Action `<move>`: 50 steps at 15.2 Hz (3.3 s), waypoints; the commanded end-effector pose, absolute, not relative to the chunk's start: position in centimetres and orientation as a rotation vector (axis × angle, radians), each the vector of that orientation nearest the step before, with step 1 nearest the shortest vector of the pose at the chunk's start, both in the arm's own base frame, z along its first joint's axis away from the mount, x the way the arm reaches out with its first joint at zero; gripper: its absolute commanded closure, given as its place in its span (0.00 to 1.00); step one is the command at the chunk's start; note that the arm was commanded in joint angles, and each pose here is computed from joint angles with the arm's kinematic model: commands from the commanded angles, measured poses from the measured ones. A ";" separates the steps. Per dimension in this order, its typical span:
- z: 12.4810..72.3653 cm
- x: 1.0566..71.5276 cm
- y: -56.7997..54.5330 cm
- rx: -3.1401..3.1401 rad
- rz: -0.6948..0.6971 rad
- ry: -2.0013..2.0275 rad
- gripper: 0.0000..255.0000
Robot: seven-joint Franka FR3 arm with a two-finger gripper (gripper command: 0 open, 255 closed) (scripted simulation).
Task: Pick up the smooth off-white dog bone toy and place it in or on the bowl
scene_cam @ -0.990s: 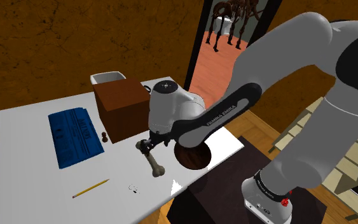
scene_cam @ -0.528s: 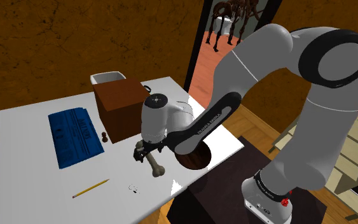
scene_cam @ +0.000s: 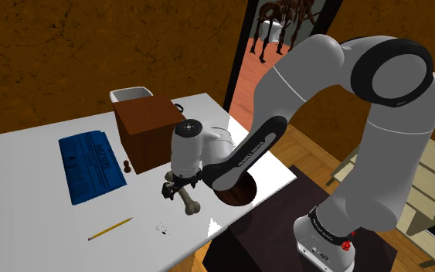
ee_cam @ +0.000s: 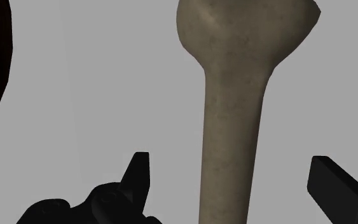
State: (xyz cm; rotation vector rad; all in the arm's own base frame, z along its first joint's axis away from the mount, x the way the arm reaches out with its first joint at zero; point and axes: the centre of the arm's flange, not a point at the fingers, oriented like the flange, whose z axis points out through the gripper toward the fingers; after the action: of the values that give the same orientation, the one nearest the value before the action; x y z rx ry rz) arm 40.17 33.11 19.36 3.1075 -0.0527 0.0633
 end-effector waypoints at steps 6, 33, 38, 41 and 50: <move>19.3 40.2 33.1 3.108 0.063 -0.053 1.00; 29.9 40.2 33.1 3.108 0.063 -0.053 1.00; 31.7 39.5 32.0 3.108 0.063 -0.053 1.00; 31.7 37.7 28.5 3.108 0.063 -0.053 1.00; 32.0 32.0 18.0 3.108 0.063 -0.053 1.00</move>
State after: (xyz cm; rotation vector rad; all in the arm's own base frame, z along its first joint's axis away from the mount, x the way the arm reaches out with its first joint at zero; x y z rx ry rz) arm 32.65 19.19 31.93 3.1054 -0.0554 0.0629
